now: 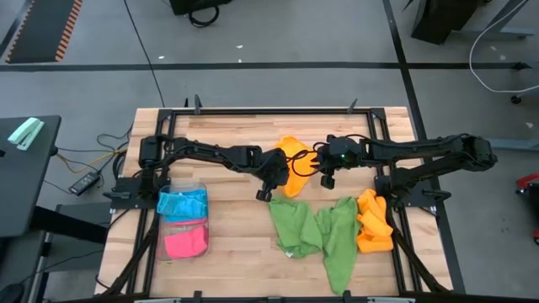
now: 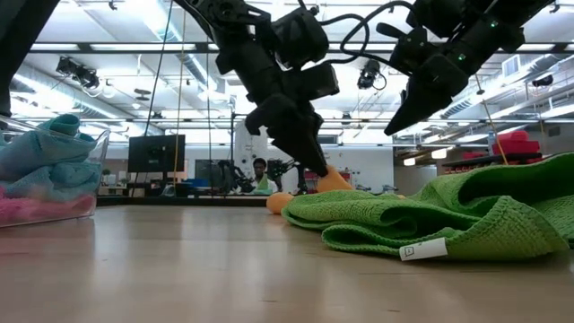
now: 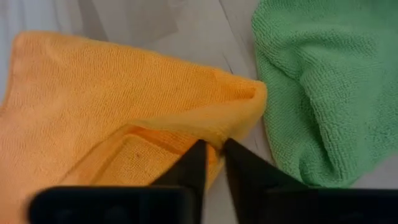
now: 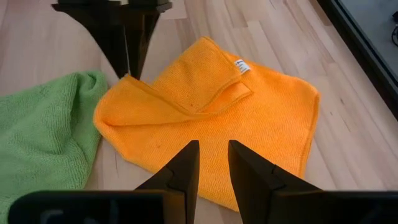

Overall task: Fold microfiber towels
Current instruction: Fold the left yellow microfiber cloth

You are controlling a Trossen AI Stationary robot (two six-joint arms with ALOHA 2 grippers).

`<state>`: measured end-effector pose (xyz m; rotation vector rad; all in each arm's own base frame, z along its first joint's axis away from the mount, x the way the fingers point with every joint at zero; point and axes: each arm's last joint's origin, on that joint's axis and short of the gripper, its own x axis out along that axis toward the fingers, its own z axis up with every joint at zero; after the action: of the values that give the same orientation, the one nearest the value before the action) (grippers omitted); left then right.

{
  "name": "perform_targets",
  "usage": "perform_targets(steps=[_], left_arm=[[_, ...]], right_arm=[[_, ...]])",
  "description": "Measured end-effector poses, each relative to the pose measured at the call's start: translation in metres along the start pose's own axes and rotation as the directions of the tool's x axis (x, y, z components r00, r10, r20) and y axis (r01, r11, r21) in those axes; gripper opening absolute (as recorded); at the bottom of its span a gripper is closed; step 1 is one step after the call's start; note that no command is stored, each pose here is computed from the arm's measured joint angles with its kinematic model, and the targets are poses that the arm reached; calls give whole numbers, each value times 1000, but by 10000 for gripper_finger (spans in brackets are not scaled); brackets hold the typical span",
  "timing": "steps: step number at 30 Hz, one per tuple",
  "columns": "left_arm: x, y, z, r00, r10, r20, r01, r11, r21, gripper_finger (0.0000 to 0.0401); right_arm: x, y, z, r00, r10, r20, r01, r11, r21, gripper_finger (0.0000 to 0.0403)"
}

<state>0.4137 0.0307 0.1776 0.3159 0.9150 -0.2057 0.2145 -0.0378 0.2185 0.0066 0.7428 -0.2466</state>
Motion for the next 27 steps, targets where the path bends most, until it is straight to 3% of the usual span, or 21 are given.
perform_targets(steps=[3, 12, 19, 27], left_arm=[[0, 1, 1, 1000, 6, 12, -5, 1000, -17, 13], [7, 9, 15, 980, 97, 173, -91, 995, -44, 9], [44, 14, 4, 963, 208, 169, -199, 978, -68, 6], [50, 20, 7, 922, 325, 209, -311, 945, -96, 15]], right_arm=[[0, 0, 0, 1000, 0, 0, 0, 1000, 0, 93], [0, 0, 1, 1000, 0, 6, 0, 1000, 12, 93], [0, 0, 2, 1000, 1, 23, -1, 1000, 12, 93], [0, 1, 3, 1000, 4, 27, -4, 1000, 7, 93]])
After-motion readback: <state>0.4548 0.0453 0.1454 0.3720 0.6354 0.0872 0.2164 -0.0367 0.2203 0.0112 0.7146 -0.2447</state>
